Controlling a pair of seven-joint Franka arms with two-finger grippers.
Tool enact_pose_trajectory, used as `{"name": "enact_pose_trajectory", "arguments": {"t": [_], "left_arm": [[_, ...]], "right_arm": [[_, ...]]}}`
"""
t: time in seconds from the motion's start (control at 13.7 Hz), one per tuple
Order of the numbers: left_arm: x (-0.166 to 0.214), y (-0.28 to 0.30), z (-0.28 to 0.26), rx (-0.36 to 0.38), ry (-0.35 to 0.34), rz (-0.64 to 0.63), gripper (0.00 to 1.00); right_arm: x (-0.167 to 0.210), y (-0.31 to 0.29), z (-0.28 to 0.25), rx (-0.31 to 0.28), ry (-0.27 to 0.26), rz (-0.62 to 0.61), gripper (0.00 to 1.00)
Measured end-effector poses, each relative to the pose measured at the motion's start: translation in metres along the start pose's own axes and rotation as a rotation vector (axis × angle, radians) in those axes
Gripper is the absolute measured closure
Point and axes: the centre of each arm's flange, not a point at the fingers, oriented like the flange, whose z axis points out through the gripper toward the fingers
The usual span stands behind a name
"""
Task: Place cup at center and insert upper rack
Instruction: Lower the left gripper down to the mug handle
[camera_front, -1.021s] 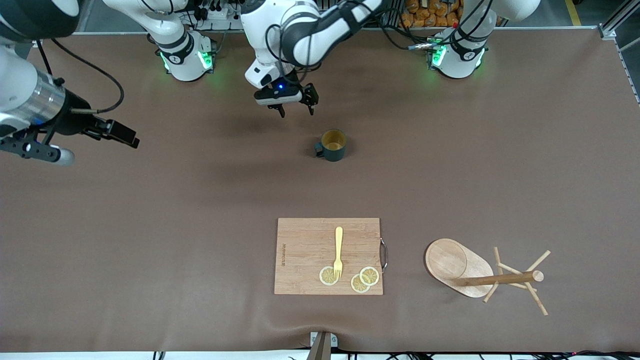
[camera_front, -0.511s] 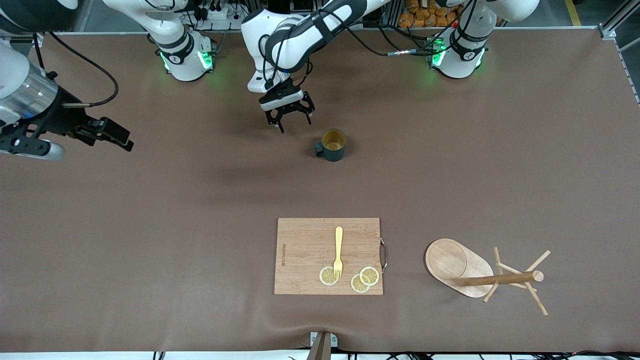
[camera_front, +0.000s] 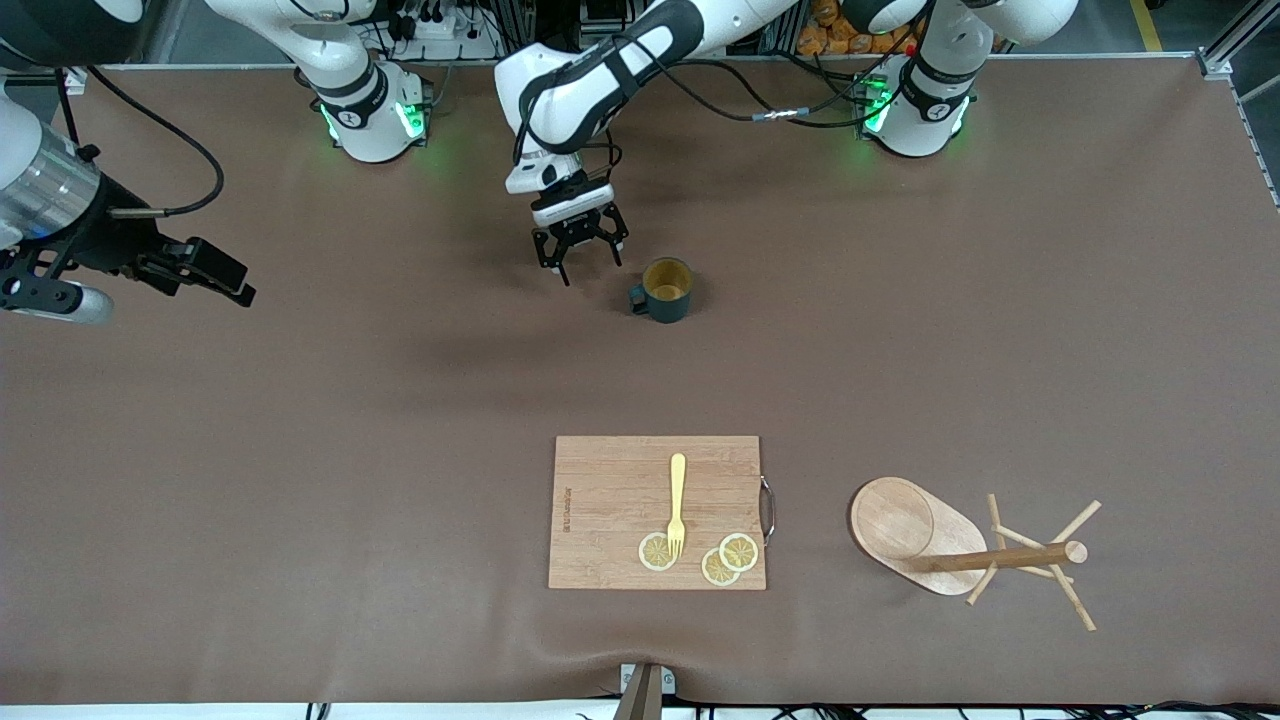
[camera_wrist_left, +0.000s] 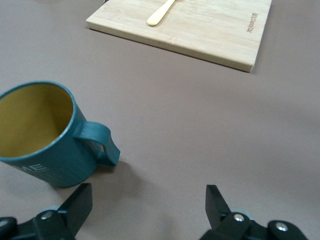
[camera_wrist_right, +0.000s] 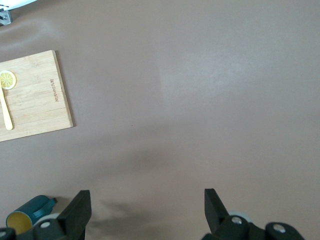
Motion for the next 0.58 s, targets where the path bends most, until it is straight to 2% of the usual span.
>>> {"name": "enact_pose_trajectory", "arguments": {"t": [0.36,0.58], "left_arm": [[0.005,-0.003,0.017,0.025,0.046,-0.032,0.0],[0.001,-0.007,0.024,0.042,0.1,-0.069,0.0]], "right_arm": [[0.002,0.006,-0.001,0.0,0.001,-0.002,0.0],[0.002,0.006,-0.001,0.0,0.001,-0.003,0.0]]}}
